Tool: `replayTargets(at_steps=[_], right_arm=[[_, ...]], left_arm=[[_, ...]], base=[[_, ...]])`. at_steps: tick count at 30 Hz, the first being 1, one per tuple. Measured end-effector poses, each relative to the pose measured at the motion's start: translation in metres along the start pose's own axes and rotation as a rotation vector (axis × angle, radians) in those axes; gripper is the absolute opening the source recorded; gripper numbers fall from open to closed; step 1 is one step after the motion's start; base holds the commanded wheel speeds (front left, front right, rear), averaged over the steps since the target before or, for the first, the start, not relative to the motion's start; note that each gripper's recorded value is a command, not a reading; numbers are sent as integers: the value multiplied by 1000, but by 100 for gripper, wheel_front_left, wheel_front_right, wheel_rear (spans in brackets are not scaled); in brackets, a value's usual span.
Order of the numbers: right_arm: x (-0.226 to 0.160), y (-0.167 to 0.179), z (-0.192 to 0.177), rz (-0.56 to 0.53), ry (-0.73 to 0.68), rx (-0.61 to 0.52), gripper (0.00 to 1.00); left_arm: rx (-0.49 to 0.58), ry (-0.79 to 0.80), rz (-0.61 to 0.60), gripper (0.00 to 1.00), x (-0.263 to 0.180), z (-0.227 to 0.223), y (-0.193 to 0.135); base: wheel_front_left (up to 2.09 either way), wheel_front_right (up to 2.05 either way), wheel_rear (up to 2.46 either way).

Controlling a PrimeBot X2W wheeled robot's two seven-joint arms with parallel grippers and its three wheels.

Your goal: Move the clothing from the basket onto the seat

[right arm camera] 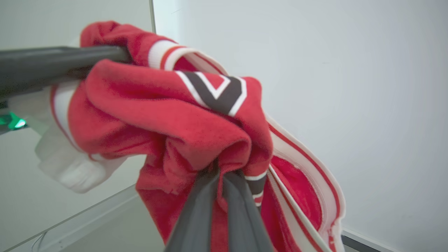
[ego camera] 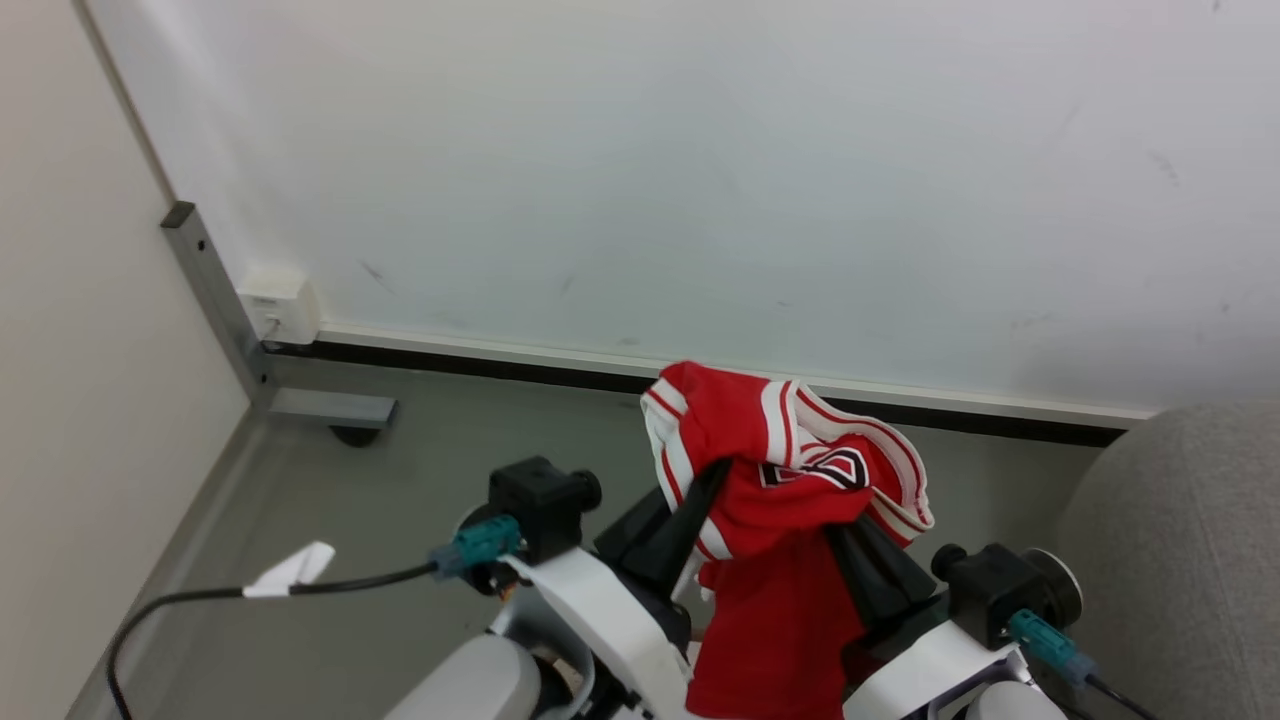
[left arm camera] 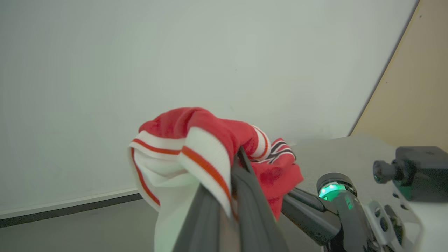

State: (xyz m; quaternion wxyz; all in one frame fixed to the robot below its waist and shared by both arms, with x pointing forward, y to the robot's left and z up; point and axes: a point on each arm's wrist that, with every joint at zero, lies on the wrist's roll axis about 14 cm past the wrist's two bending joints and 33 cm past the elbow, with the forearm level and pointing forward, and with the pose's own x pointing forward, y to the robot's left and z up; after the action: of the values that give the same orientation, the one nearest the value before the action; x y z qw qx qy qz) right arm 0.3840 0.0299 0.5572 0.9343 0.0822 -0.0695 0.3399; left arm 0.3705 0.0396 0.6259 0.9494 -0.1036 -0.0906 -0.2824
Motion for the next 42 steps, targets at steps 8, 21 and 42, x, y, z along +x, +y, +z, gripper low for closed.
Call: replayTargets(at_steps=[8,21,42], right_arm=[[-23,-55,23,-176,-69,-29,0],[-101,-146,67,-490,-165,-135,0],[-251,-193,101,-932,-221,-226,0]], left_arm=[[-36,17,-146,100,12,-22,-45],[-86,24,-392,100,41,-44,-110],[-105,121,-763,100,56,-100,-206]], base=[[0,0,0],[0,0,0],[0,0,0]])
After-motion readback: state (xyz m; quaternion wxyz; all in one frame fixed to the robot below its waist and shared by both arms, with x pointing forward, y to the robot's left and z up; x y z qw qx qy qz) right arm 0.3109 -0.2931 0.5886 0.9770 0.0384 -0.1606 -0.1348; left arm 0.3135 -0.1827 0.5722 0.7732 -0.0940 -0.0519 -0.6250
